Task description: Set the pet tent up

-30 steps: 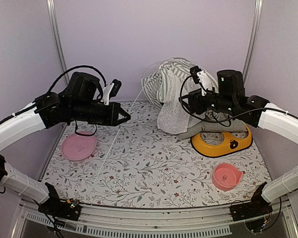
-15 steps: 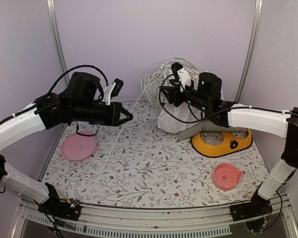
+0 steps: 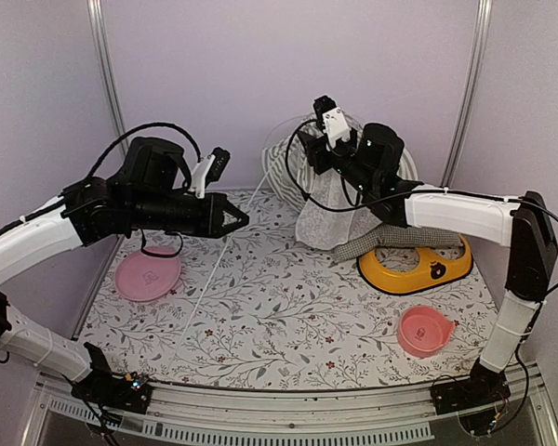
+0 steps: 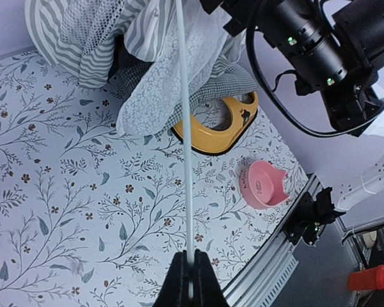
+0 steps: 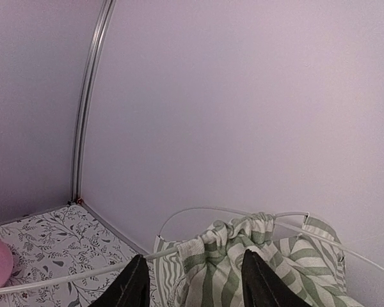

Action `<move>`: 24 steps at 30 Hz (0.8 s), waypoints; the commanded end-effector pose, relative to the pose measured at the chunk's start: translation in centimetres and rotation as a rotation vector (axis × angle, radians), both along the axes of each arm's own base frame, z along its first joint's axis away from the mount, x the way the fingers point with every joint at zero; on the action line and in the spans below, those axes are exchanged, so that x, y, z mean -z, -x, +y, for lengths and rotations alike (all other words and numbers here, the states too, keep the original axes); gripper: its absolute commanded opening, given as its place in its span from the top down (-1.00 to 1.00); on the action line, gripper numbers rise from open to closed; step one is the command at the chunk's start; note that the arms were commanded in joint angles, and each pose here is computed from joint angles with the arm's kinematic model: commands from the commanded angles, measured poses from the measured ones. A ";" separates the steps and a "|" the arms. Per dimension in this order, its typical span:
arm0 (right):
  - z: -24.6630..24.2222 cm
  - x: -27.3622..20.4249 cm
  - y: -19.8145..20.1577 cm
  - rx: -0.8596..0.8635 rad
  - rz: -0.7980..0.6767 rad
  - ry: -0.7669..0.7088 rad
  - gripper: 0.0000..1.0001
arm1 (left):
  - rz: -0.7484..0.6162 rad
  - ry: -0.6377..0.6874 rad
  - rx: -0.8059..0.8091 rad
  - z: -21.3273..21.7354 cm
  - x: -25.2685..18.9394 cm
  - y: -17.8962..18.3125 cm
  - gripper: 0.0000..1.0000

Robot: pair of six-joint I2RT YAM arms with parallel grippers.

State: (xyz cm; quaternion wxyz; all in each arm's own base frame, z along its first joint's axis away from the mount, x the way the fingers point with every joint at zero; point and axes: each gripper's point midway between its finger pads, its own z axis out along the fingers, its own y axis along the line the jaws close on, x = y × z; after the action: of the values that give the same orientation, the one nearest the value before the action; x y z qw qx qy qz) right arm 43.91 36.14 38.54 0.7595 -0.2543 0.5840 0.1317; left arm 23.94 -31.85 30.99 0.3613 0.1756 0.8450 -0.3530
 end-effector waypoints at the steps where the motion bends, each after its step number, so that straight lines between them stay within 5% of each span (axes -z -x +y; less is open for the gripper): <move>1: 0.7 -0.1 -0.9 0.026 -0.015 0.009 0.02 | -0.062 0.073 0.028 -0.7 -2.4 0.6 1.00; 24: 1.0 1.5 -2.8 0.106 0.018 -0.011 0.29 | -0.055 0.093 0.032 -1.2 -2.8 1.3 1.00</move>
State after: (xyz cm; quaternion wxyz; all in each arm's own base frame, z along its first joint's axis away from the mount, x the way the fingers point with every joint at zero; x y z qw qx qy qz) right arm 46.15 36.75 36.59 0.7561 -0.2360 0.6023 0.0990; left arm 23.46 -32.33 31.33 0.3626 0.1729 0.8405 -0.3636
